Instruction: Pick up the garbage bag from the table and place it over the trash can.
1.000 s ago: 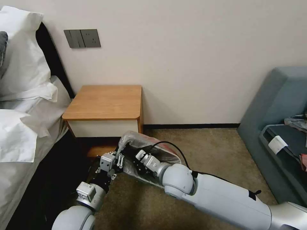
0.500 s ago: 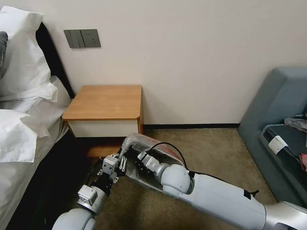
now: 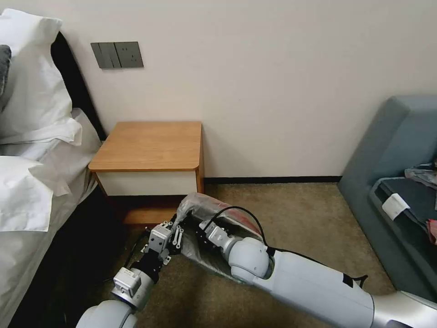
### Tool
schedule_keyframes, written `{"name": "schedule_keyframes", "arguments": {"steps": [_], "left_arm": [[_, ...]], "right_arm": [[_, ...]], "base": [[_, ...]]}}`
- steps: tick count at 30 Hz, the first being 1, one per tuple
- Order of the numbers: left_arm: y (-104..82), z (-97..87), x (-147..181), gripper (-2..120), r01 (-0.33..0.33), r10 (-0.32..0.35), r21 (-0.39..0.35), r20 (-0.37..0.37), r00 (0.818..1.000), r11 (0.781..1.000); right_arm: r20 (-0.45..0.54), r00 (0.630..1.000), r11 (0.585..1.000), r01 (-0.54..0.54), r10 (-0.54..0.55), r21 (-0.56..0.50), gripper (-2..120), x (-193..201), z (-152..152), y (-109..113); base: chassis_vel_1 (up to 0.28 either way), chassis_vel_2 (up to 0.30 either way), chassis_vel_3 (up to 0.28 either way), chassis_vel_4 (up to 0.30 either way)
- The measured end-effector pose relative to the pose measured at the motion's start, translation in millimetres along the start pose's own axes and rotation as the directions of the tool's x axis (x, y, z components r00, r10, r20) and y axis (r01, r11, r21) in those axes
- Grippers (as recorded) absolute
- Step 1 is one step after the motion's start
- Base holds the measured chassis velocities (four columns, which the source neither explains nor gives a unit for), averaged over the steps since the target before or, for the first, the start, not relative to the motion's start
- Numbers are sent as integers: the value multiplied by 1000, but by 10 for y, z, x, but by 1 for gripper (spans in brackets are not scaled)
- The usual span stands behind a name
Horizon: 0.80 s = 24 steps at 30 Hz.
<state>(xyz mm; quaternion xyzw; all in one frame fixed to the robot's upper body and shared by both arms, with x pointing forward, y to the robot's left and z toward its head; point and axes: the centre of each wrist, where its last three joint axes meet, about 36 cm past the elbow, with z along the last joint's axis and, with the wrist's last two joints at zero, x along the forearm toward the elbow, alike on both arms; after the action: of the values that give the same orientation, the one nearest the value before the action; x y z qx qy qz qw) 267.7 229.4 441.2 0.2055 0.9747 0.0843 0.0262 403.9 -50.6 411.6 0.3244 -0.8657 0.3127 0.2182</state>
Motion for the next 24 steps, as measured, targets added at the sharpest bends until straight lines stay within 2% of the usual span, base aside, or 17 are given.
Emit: {"name": "schedule_keyframes", "arguments": {"steps": [7, 18, 20, 21, 23, 24], "left_arm": [[41, 14, 3, 5, 17, -17, 19, -11, 1000, 1000], [121, 221, -9, 5, 74, -67, 85, -79, 995, 994], [124, 264, -29, 5, 113, -98, 134, -114, 989, 985], [124, 264, -29, 5, 113, -98, 134, -114, 989, 985], [114, 290, -67, 5, 159, -130, 196, -150, 980, 968], [114, 290, -67, 5, 159, -130, 196, -150, 980, 968]], "right_arm": [[13, 1000, 1000, 3, -3, -8, 0, 74, -9, 6], [44, 999, 996, 36, -32, -82, 0, 288, -112, -7], [46, 998, 991, 56, -51, -124, 0, 338, -134, -14], [46, 998, 991, 56, -51, -124, 0, 338, -134, -14], [58, 995, 980, 85, -76, -180, 0, 408, -182, -47], [58, 995, 980, 85, -76, -180, 0, 408, -182, -47]], "base": [[0, 0, 0, 0], [0, 0, 0, 0], [0, 0, 0, 0], [0, 0, 0, 0], [0, 0, 0, 0], [0, 0, 0, 0]]}}
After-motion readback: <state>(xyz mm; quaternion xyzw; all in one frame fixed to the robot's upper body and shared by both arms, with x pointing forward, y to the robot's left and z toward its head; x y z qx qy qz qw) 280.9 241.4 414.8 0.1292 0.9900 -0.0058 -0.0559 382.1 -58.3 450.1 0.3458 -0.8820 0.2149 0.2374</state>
